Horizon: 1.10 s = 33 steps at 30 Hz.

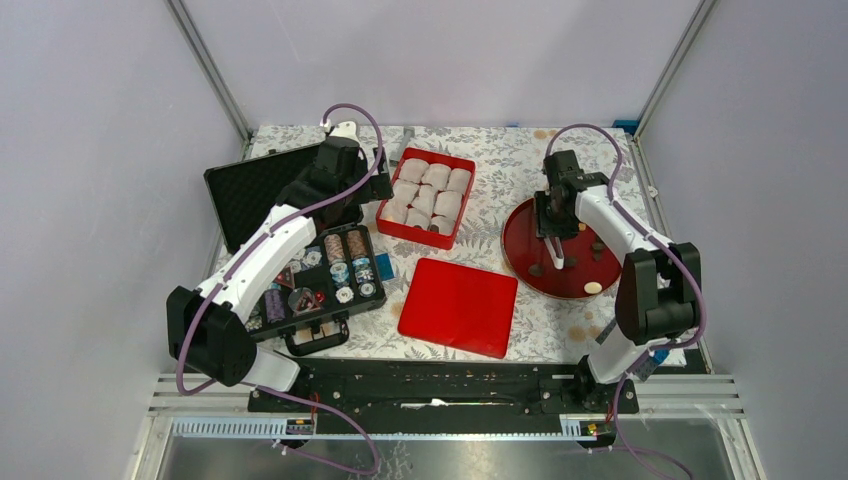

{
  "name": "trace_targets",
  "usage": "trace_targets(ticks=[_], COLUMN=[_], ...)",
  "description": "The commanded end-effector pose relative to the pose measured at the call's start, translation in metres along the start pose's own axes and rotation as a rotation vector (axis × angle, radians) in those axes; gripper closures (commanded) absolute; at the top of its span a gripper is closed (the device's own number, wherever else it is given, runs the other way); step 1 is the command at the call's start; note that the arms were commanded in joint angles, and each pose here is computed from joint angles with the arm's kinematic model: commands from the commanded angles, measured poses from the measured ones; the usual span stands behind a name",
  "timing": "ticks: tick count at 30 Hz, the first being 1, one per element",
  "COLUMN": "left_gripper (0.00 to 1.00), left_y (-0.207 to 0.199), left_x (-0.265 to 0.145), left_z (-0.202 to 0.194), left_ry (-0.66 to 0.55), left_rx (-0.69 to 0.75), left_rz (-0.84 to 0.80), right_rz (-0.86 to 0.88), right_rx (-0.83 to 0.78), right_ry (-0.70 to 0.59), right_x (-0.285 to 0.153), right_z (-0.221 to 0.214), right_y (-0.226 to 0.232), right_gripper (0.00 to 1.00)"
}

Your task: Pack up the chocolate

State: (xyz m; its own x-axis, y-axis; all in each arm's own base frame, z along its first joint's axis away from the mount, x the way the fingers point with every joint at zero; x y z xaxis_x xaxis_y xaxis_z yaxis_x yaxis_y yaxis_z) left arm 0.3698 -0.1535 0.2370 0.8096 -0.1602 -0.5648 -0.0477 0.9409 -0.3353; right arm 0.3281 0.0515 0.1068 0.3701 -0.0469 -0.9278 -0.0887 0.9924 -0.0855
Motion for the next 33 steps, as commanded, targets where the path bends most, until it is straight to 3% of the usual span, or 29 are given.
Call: trace_targets(ticks=[1, 16, 26, 33], left_gripper=[0.01, 0.01, 0.01, 0.01], left_y=[-0.007, -0.005, -0.004, 0.0], left_x=[-0.014, -0.012, -0.009, -0.011], left_z=[0.027, 0.026, 0.029, 0.031], left_ry=[-0.094, -0.097, -0.111, -0.128], left_rx=[-0.017, -0.02, -0.02, -0.04], left_rz=[-0.032, -0.019, -0.005, 0.019], right_rz=[-0.014, 0.018, 0.053, 0.113], right_rx=[-0.016, -0.006, 0.019, 0.015], right_ry=[-0.069, -0.053, -0.071, -0.151], right_x=[-0.002, -0.007, -0.047, -0.095], right_z=[0.028, 0.028, 0.015, 0.039], right_y=[-0.004, 0.001, 0.002, 0.007], right_gripper=[0.51, 0.69, 0.72, 0.73])
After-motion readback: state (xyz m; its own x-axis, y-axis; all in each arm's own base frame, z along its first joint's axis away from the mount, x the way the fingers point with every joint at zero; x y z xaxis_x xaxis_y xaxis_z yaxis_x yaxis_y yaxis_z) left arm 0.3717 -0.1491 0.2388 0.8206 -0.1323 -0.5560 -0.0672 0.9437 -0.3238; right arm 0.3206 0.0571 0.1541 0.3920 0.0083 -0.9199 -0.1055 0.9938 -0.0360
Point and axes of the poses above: each gripper's point midway between its finger pads, its own x axis out along the fingers, its own y axis along the line the jaws close on, z = x × y, the point moved 2 cm from there along -x, back along the fingers, and after that the axes turned 7 degrees about -x, right-handed, at the moved point
